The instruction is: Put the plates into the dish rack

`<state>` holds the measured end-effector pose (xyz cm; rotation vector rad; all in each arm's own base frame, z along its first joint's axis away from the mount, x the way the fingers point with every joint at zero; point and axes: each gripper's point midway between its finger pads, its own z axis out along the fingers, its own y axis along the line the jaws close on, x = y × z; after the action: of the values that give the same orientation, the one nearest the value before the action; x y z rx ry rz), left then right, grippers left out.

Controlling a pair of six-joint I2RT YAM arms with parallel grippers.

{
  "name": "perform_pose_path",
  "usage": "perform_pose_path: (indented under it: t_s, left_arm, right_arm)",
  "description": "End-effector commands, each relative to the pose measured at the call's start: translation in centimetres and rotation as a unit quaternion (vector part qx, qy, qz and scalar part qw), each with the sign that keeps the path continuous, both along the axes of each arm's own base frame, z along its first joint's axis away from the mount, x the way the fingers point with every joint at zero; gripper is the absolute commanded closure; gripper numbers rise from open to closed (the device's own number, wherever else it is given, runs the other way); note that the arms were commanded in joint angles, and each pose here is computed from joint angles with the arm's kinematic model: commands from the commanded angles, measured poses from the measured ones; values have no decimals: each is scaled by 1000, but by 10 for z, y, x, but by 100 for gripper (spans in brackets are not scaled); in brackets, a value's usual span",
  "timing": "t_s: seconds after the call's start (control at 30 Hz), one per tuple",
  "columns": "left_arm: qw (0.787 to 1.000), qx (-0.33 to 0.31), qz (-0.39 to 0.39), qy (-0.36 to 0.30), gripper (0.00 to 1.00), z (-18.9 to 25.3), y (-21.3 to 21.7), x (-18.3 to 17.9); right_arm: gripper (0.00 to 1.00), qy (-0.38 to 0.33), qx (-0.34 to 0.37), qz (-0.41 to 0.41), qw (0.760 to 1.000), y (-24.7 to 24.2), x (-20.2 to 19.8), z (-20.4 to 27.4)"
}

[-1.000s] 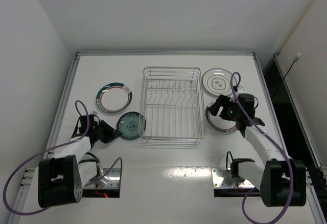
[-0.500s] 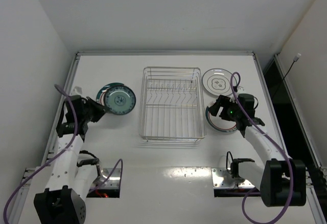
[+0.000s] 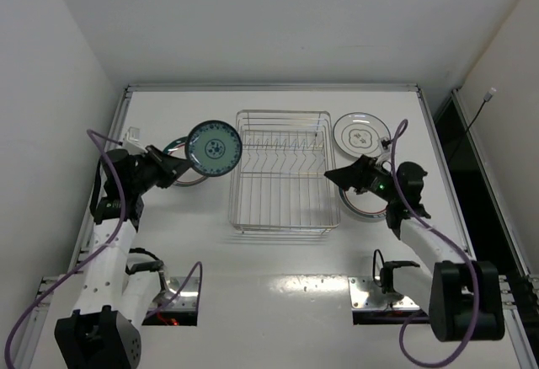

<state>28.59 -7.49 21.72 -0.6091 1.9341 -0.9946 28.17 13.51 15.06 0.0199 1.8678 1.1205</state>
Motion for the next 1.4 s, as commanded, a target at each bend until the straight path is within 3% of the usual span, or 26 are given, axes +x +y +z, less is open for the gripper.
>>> perform_pose_path:
  t_s: [0.0,0.03,0.13,0.37,0.53,0.77,1.1,1.17,1.27,1.3,1.37]
  left_arm:
    - [995,-21,-60,-75,100,39,-19,-1]
    - [994,-20,-66,-79,100,43,-22,-1]
    - [992,-5,-90,-88,100,48,-32,-6]
    - [991,2,-115,-62,100,27,-64,-4]
    - [989,-7,-138,-58,100,22,-91,-2]
    - [982,-12,-175,-64,100,30,-125,-6]
    - [975,-32,-211,-66,100,36,-167,-20]
    - [973,-35,-219,-64,100,35,-175,-23]
    - [972,-33,-224,-63,100,33,-184,-24]
    - [971,-33,-229,-63,100,33,-187,-27]
    - [972,-26,-225,-61,99,35,-187,-23]
  right_arm:
    - [23,-107,129,99,981,29,-29,72]
    - [21,-57,176,105,977,36,-40,66]
    - [21,-70,207,125,968,45,-51,80]
    - [24,-104,142,156,972,80,-43,112]
    - [25,-92,74,169,978,101,-39,109]
    - [25,-46,47,180,981,115,-30,83]
    - [27,-31,32,185,982,124,-26,72]
    - [32,-29,32,185,982,126,-23,69]
    - [64,-29,32,185,982,126,-23,69]
    - [88,-30,31,180,983,125,-20,71]
    - [100,-26,30,174,984,126,-16,76]
